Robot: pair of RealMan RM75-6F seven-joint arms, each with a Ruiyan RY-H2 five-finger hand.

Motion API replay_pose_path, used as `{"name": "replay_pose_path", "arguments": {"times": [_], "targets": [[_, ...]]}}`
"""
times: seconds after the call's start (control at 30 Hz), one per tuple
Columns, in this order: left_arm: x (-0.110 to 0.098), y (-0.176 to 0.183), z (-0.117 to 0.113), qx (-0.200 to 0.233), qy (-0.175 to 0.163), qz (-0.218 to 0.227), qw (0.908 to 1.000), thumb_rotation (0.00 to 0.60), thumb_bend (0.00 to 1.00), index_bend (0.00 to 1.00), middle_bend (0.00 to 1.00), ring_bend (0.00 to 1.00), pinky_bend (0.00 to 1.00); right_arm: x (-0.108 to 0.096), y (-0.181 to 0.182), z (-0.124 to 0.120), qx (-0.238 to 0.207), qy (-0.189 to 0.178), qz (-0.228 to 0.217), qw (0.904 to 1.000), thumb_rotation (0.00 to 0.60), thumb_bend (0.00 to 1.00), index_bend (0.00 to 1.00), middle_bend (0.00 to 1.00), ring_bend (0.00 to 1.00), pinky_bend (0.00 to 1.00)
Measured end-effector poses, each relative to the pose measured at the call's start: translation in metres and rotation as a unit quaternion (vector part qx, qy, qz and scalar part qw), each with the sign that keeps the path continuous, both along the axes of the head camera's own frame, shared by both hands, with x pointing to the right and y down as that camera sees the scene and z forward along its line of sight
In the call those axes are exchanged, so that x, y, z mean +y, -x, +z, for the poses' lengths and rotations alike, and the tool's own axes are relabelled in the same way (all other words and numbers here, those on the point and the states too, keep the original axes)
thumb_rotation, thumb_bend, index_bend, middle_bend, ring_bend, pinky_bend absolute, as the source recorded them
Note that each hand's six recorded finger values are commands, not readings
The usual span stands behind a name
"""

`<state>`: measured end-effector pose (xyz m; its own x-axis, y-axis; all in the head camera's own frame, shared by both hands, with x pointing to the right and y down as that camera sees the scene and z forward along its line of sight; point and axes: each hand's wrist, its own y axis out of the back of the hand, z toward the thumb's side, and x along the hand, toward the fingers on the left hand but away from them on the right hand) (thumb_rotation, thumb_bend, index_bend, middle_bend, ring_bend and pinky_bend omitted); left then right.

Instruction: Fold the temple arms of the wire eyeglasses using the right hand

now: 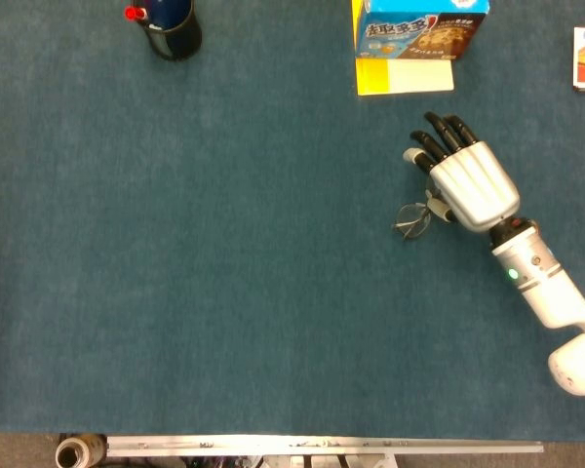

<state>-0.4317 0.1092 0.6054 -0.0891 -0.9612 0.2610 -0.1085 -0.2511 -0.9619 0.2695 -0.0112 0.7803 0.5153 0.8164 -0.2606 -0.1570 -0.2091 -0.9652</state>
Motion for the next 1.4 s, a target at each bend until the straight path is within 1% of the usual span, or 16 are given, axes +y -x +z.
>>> {"name": "replay_pose_path", "arguments": {"times": [0.1,0.3,0.4,0.57,0.7,0.73,0.83,1.0,1.13,1.27,1.4], "targets": [[0.0,0.0,0.0,0.0,0.0,0.0,1.0,0.6,0.1,0.21,0.22,0.23,0.49,-0.001,0.0,-0.005,-0.01,-0.005,0.002,0.9999,0.6,0.03,0.34,0.25,0.08,0.16],[0.0,0.0,0.001,-0.002,0.002,0.0,1.0,0.6,0.1,0.21,0.22,0.23,0.49,-0.004,-0.004,-0.028,-0.033,-0.026,0.003,0.9991,0.6,0.04,0.34,0.25,0.08,0.16],[0.0,0.0,0.002,-0.003,0.003,0.001,1.0,0.6,0.1,0.21,0.22,0.23,0.49,-0.005,-0.008,-0.046,-0.042,-0.039,0.004,0.9984,0.6,0.05,0.34,0.25,0.08,0.16],[0.0,-0.002,0.004,-0.006,0.007,0.004,0.9999,0.6,0.1,0.21,0.22,0.23,0.49,-0.004,-0.022,-0.086,-0.053,-0.062,0.013,0.9966,0.6,0.08,0.34,0.25,0.08,0.16],[0.0,-0.004,0.006,-0.007,0.01,0.007,0.9999,0.6,0.1,0.21,0.22,0.23,0.49,-0.002,-0.043,-0.119,-0.044,-0.079,0.031,0.9954,0.6,0.08,0.34,0.25,0.08,0.16],[0.0,-0.005,0.006,-0.007,0.01,0.007,0.9999,0.6,0.1,0.21,0.22,0.23,0.49,-0.002,-0.053,-0.128,-0.035,-0.085,0.04,0.995,0.6,0.08,0.34,0.25,0.08,0.16],[0.0,-0.005,0.007,-0.008,0.011,0.007,0.9999,0.6,0.1,0.21,0.22,0.23,0.49,-0.001,-0.081,-0.146,-0.005,-0.091,0.073,0.9932,0.6,0.08,0.34,0.25,0.08,0.16],[0.0,-0.006,0.01,-0.008,0.016,0.008,0.9998,0.6,0.1,0.21,0.22,0.23,0.49,0.005,-0.126,-0.158,0.037,-0.075,0.14,0.9865,0.6,0.08,0.34,0.25,0.08,0.16],[-0.001,-0.006,0.012,-0.009,0.019,0.009,0.9997,0.6,0.1,0.22,0.22,0.23,0.49,0.02,-0.155,-0.162,0.058,-0.048,0.192,0.9785,0.6,0.08,0.34,0.25,0.08,0.16],[-0.002,-0.006,0.013,-0.01,0.019,0.008,0.9997,0.6,0.1,0.22,0.21,0.23,0.49,0.035,-0.17,-0.165,0.055,-0.034,0.22,0.9734,0.6,0.08,0.34,0.25,0.08,0.16],[-0.003,-0.005,0.015,-0.011,0.018,0.005,0.9998,0.6,0.1,0.22,0.2,0.23,0.49,0.048,-0.177,-0.169,0.038,-0.031,0.231,0.9716,0.6,0.08,0.34,0.25,0.08,0.16]]}}
